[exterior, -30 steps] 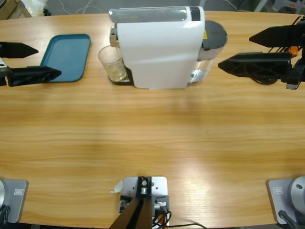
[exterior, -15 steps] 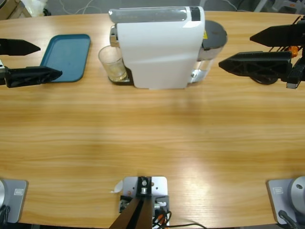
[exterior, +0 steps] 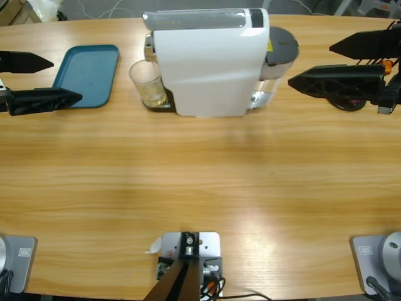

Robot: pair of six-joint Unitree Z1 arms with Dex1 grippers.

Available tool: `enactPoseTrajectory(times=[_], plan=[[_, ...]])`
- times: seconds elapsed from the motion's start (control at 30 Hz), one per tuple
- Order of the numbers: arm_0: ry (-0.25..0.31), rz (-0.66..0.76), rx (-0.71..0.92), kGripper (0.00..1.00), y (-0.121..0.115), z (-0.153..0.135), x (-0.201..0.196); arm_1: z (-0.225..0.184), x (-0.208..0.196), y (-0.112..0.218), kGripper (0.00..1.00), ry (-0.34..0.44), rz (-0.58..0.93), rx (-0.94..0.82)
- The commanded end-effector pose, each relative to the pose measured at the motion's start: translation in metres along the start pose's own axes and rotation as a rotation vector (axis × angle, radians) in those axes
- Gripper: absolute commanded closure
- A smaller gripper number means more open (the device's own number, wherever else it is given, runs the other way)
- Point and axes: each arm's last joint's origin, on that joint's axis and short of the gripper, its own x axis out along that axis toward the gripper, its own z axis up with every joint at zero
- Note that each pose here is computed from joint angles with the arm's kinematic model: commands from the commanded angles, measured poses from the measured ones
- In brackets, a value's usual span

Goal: Pour coffee

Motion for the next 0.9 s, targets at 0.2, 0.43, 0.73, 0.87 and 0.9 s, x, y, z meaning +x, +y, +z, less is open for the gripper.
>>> enactPoseTrajectory(times=[0.2, 0.43, 0.73, 0.87, 0.9], plan=[[0.051, -0.017, 0.007, 0.004, -0.001, -0.007, 0.008, 0.004, 0.004, 0.001, 0.023, 0.011, -0.035, -0.015], [0.077, -0.009, 0.003, 0.002, 0.0, -0.01, 0.014, 0.003, 0.0, -0.001, 0.023, 0.011, -0.047, -0.011], [0.144, -0.019, 0.059, 0.0, 0.01, -0.008, 0.069, -0.003, 0.007, -0.002, 0.023, 0.054, -0.051, -0.012], [0.138, -0.018, 0.068, 0.0, 0.02, -0.001, 0.103, -0.002, 0.014, -0.007, 0.023, 0.074, -0.068, 0.005], [0.134, -0.025, 0.075, 0.0, 0.022, 0.002, 0.11, -0.002, 0.015, -0.009, 0.023, 0.079, -0.076, 0.011]])
